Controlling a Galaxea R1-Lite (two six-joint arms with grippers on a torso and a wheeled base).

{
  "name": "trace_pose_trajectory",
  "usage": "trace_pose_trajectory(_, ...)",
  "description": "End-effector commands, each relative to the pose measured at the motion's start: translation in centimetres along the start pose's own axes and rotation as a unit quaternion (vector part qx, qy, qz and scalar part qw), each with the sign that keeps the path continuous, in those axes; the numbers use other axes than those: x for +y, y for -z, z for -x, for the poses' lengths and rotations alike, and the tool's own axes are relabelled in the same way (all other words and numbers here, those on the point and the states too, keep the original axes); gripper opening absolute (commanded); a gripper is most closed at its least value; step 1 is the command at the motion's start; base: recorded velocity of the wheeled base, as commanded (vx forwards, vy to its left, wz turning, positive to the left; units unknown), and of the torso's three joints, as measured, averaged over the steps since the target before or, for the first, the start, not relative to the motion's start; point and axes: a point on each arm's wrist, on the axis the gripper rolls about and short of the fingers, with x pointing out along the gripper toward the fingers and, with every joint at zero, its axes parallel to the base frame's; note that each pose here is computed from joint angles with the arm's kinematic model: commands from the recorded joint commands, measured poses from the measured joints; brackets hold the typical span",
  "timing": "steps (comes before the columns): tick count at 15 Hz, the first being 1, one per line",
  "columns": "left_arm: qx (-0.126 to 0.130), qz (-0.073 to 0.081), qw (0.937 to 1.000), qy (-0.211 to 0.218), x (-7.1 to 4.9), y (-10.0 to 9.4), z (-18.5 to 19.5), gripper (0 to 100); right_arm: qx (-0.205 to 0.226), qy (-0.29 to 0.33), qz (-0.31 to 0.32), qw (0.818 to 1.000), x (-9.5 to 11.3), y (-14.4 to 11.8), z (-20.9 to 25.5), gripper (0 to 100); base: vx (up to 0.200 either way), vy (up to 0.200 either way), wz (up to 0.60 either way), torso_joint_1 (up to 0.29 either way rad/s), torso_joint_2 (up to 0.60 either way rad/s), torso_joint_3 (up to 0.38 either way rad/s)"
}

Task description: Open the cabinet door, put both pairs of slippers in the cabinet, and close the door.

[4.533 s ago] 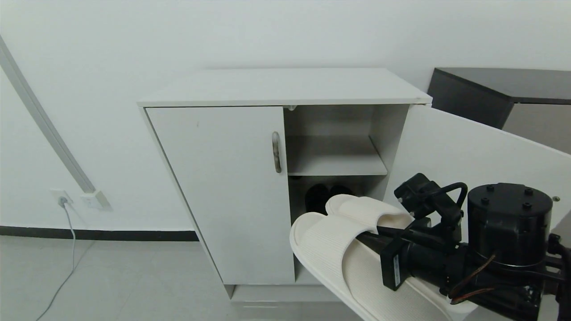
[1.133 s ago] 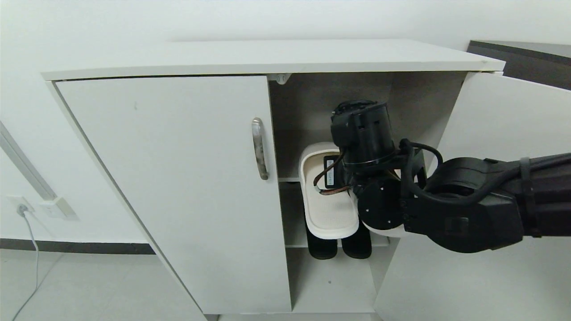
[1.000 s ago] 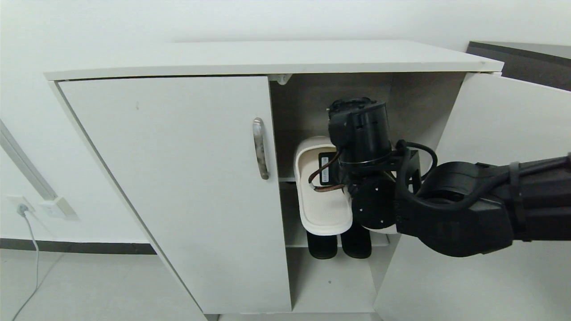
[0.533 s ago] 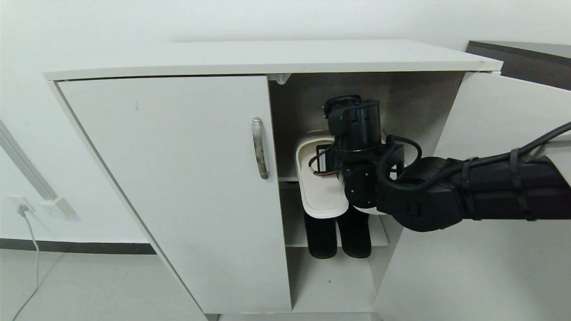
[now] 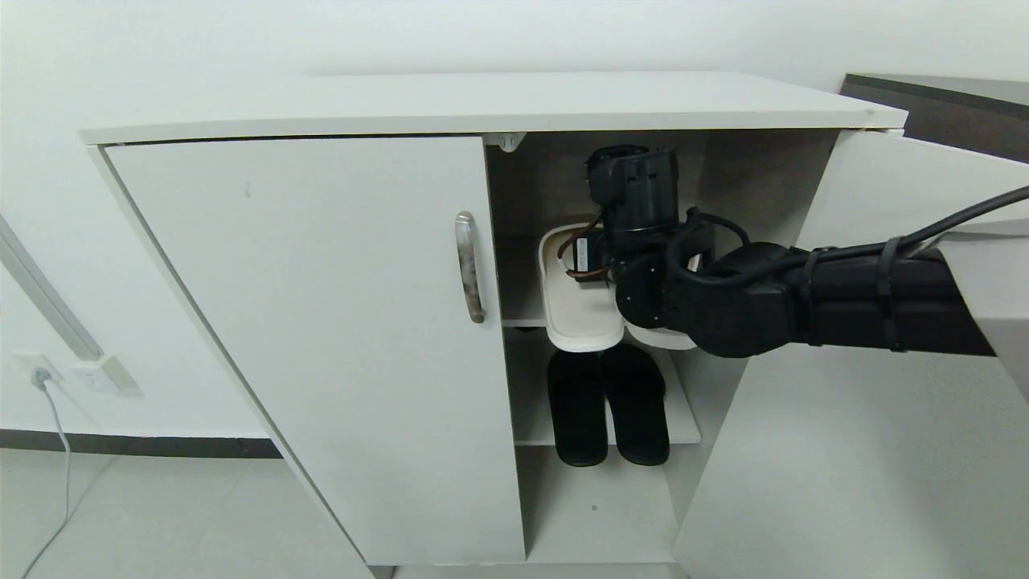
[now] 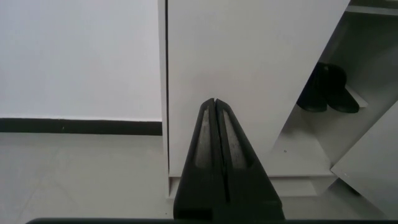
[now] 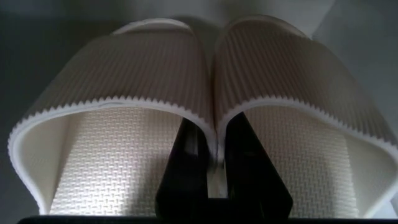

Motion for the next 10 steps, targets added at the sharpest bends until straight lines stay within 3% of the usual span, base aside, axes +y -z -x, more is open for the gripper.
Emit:
trace_pose_trajectory(1, 0.0, 0.0, 1.0, 0.0, 0.0, 0.0, 0.0, 0, 0.0, 0.01, -0.001, 1.0, 0.1, 0.4, -1.4, 0, 0.0, 0.0, 0.0, 0.0, 0.0, 0.0)
trace_pose_trajectory(10, 0.0, 0.0, 1.0, 0.0, 0.0, 0.0, 0.0, 0, 0.013, 0.011, -0.002, 1.0, -0.5, 1.2, -2.8, 0, 0.0, 0.0, 0.0, 0.0, 0.0, 0.0)
